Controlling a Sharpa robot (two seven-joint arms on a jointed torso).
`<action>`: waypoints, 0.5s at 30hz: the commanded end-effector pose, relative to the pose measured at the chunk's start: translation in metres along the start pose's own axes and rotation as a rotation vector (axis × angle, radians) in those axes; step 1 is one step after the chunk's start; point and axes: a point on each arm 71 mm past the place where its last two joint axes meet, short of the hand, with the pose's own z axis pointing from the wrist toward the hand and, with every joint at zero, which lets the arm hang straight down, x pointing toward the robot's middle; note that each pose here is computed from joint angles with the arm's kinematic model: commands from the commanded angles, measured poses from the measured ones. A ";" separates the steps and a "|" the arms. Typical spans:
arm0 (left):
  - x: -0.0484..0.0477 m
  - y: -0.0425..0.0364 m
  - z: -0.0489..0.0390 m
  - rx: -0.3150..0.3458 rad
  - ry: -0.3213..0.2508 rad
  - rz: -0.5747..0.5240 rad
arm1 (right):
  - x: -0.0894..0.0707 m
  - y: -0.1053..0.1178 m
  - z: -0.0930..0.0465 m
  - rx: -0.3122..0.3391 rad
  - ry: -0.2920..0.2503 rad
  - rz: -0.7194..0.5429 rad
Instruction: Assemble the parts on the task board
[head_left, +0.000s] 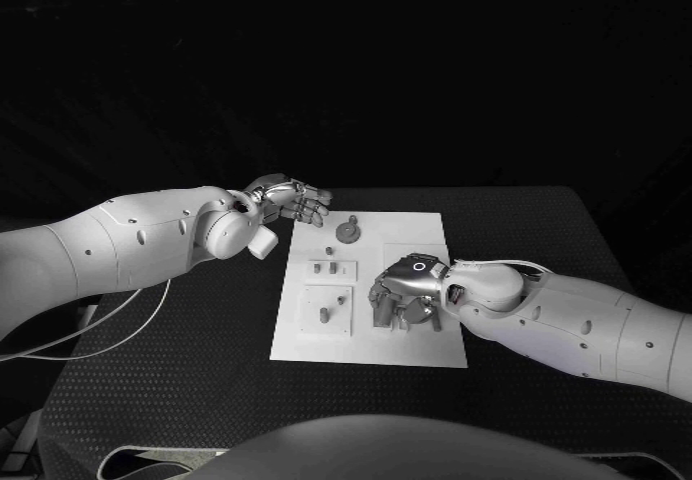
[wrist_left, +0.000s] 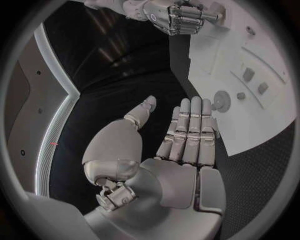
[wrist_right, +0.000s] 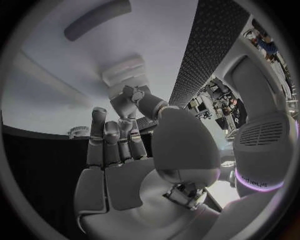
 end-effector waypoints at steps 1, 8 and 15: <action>0.0021 -0.0017 0.0002 0.011 0.017 0.001 | 0.000 -0.007 -0.004 0.035 0.012 -0.005; 0.0022 -0.0017 0.0003 0.010 0.019 0.001 | -0.004 -0.005 -0.003 0.018 0.006 0.001; 0.0022 -0.0016 0.0003 0.009 0.019 0.001 | -0.004 0.001 -0.001 -0.006 0.033 0.008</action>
